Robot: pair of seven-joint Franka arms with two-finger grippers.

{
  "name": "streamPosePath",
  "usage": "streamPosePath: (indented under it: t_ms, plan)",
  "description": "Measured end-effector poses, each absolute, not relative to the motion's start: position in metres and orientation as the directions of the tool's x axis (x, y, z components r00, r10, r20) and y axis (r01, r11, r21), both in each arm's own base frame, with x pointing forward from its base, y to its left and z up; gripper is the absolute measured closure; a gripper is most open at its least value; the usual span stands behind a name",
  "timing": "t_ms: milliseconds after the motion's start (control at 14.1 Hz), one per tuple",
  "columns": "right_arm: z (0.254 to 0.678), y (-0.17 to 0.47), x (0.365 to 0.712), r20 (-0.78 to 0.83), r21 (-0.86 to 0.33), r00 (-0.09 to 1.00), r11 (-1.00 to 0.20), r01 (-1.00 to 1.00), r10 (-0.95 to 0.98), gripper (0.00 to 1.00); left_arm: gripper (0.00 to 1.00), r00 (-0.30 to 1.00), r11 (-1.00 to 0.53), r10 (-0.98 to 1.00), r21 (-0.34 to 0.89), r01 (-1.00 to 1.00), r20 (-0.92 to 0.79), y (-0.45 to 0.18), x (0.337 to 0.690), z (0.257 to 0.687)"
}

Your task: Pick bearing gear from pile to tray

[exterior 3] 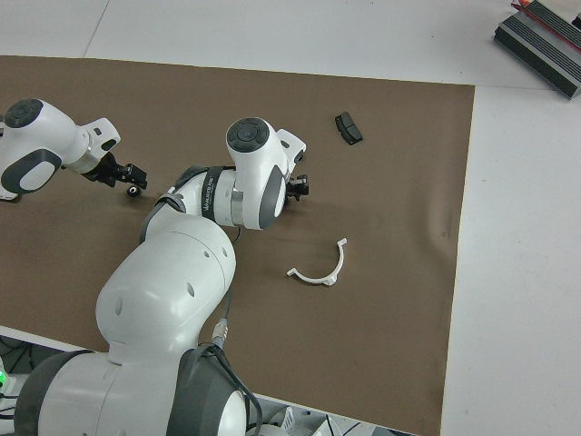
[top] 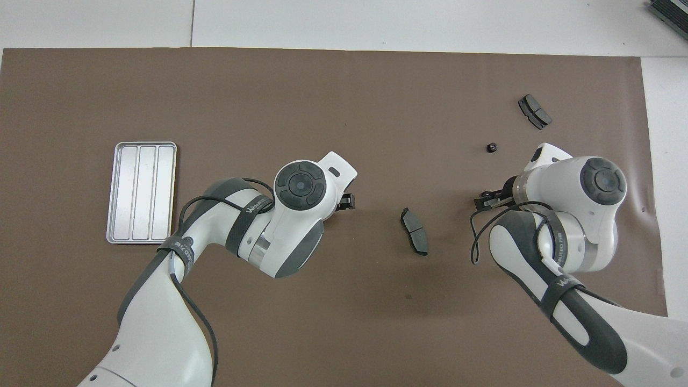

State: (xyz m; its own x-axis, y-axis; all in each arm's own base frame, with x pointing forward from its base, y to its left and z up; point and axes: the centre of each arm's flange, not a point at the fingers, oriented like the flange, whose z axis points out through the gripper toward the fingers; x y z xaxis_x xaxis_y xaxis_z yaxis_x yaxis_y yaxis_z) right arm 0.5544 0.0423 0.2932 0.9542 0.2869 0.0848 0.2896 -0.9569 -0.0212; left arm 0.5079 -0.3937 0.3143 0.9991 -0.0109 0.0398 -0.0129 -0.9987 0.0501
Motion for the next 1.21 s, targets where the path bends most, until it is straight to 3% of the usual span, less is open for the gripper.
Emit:
streamPosePath:
  t_ms: [213,497,568,710,781,923,994,1136,1207]
  plan:
    - [0.291,0.049,0.553,0.102,-0.020,0.952,-0.956,0.292,0.289,0.36,0.01,0.999,-0.998,-0.019,0.056,-0.022,0.049,-0.397,0.503,0.309]
    - [0.284,0.048,0.547,0.115,-0.015,0.951,-0.957,0.290,0.287,0.37,0.18,0.999,-0.998,-0.019,0.057,-0.022,0.051,-0.394,0.500,0.302]
    - [0.284,0.048,0.547,0.116,-0.015,0.951,-0.957,0.290,0.287,0.38,0.18,0.999,-0.998,-0.019,0.056,-0.022,0.050,-0.394,0.499,0.301]
    - [0.285,0.047,0.547,0.117,-0.014,0.951,-0.957,0.289,0.285,0.42,0.29,0.999,-0.998,-0.021,0.055,-0.024,0.049,-0.394,0.497,0.298]
    - [0.286,0.046,0.548,0.121,-0.013,0.951,-0.958,0.287,0.284,0.49,0.29,0.999,-0.998,-0.021,0.054,-0.024,0.048,-0.394,0.497,0.298]
    - [0.287,0.046,0.548,0.123,-0.013,0.951,-0.958,0.287,0.283,0.65,0.45,0.999,-0.998,-0.023,0.053,-0.025,0.046,-0.394,0.495,0.296]
    - [0.287,0.046,0.548,0.123,-0.013,0.951,-0.958,0.287,0.283,0.65,0.46,0.999,-0.998,-0.023,0.052,-0.025,0.045,-0.393,0.495,0.295]
    - [0.287,0.047,0.548,0.123,-0.017,0.959,-0.965,0.261,0.257,0.65,0.64,0.999,-0.998,-0.024,0.049,-0.027,0.047,-0.392,0.494,0.296]
    - [0.288,0.049,0.548,0.124,-0.020,0.963,-0.969,0.245,0.241,0.65,0.64,0.999,-0.998,-0.026,0.049,-0.028,0.046,-0.392,0.493,0.295]
